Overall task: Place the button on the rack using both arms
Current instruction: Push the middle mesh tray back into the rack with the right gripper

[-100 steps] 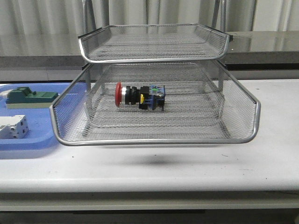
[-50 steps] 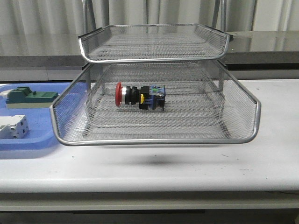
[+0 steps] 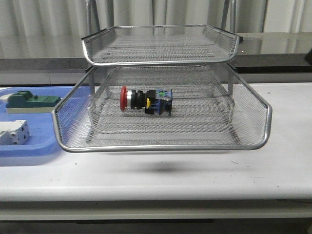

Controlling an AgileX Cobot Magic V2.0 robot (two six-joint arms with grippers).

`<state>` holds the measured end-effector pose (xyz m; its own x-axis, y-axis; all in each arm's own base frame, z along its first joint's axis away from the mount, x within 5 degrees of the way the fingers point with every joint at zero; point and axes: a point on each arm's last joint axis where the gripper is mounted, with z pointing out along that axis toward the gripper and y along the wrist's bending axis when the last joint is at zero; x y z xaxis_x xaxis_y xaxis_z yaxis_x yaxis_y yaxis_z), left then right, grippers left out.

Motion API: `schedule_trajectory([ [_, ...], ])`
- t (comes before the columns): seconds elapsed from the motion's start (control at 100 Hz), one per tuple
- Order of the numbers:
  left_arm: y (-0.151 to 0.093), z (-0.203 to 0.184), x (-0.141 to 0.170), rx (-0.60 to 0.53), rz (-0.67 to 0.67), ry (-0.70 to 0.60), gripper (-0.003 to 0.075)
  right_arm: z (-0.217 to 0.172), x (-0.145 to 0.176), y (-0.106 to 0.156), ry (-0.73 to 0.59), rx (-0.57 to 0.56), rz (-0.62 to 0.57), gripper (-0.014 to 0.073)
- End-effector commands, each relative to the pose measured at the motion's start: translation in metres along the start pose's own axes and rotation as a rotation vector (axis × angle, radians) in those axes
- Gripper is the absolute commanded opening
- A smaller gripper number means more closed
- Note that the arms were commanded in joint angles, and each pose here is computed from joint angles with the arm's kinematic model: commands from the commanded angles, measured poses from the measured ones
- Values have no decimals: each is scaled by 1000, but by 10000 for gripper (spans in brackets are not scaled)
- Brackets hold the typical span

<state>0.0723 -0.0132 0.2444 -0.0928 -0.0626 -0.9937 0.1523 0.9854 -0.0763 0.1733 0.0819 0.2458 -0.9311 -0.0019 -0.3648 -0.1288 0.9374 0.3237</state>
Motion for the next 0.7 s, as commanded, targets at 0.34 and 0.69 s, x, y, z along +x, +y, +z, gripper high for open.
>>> schedule_trajectory([
  [0.34, 3, -1, -14, -38, -19, -79, -20, 41, -5, 50, 5, -109, -129, -108],
  [0.69, 3, -1, -14, -38, -19, -79, -20, 73, 0, 78, -56, -144, -222, -108],
])
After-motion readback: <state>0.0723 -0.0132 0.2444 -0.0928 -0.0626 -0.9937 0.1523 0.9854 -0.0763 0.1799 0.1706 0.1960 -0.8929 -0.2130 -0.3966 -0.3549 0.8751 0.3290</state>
